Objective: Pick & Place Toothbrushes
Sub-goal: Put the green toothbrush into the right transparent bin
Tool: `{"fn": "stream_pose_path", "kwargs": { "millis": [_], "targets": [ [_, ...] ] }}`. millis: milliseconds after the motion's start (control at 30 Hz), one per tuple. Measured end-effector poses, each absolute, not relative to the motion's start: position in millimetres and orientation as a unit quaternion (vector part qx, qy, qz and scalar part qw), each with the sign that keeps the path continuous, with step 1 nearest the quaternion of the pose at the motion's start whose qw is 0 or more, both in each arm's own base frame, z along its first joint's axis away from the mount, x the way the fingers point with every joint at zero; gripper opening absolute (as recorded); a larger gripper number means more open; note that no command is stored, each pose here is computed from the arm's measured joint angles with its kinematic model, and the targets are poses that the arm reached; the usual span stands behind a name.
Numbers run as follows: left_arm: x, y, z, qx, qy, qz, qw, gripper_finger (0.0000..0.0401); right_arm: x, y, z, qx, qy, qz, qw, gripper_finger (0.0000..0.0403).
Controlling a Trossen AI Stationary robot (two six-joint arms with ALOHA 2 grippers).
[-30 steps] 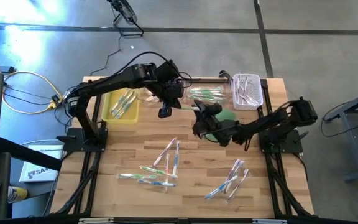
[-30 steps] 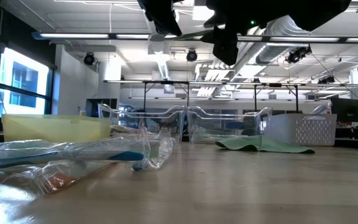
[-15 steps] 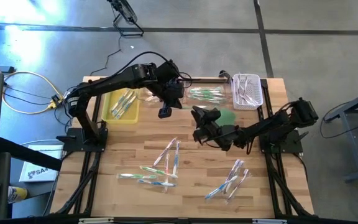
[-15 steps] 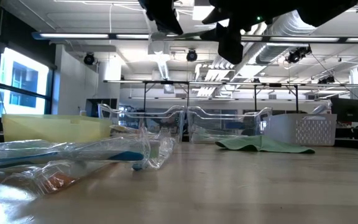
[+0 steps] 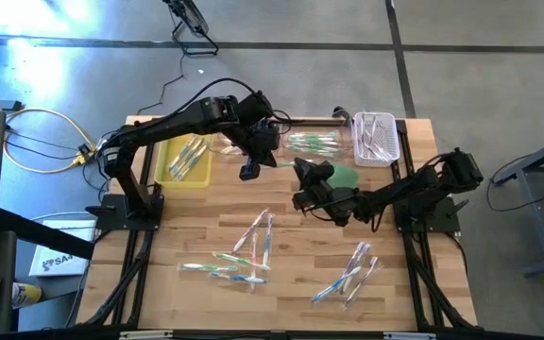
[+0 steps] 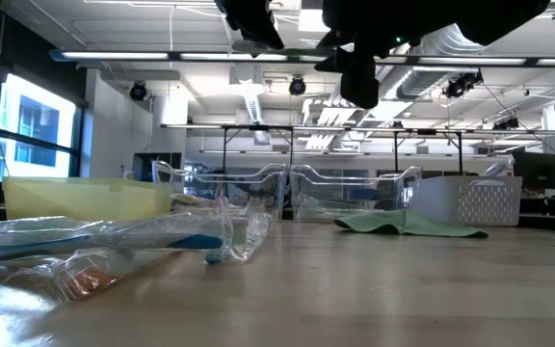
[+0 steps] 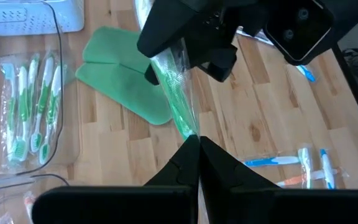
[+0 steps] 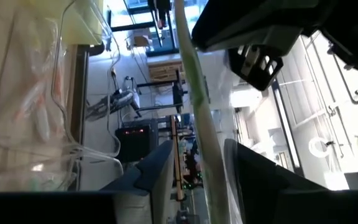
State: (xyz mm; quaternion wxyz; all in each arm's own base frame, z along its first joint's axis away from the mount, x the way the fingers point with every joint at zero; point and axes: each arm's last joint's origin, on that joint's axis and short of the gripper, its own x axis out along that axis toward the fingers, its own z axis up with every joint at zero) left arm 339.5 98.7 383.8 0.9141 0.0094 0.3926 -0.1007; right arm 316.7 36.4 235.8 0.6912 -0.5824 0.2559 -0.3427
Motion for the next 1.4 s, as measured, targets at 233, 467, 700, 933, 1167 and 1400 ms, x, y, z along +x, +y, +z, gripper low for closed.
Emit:
{"fn": "stream_pose_path", "kwargs": {
  "millis": [233,467,700,933,1167,1400],
  "targets": [
    [339.5,98.6,383.6,0.008,0.393,-0.103,0.914,0.0000,316.4,32.9,235.8,-0.576,0.267,-0.355,0.686,0.0115],
    [339.4,98.5,383.7,0.008,0.393,-0.104,0.914,0.0000,316.4,32.2,235.8,-0.568,0.263,-0.359,0.692,0.0044],
    [339.6,98.3,383.8,0.007,0.391,-0.106,0.914,0.0000,316.5,32.3,235.3,-0.569,0.264,-0.358,0.691,0.0021],
    [341.1,99.2,384.9,0.028,0.383,-0.103,0.917,0.0002,316.1,32.0,235.7,-0.566,0.267,-0.363,0.690,0.0021],
    [342.0,99.9,385.8,0.043,0.377,-0.103,0.919,0.0065,315.8,31.8,235.9,-0.563,0.269,-0.368,0.690,0.0021],
    [342.2,100.0,385.9,0.052,0.375,-0.106,0.919,0.0130,315.8,31.8,235.9,-0.562,0.269,-0.368,0.690,0.0021]
  ]
}}
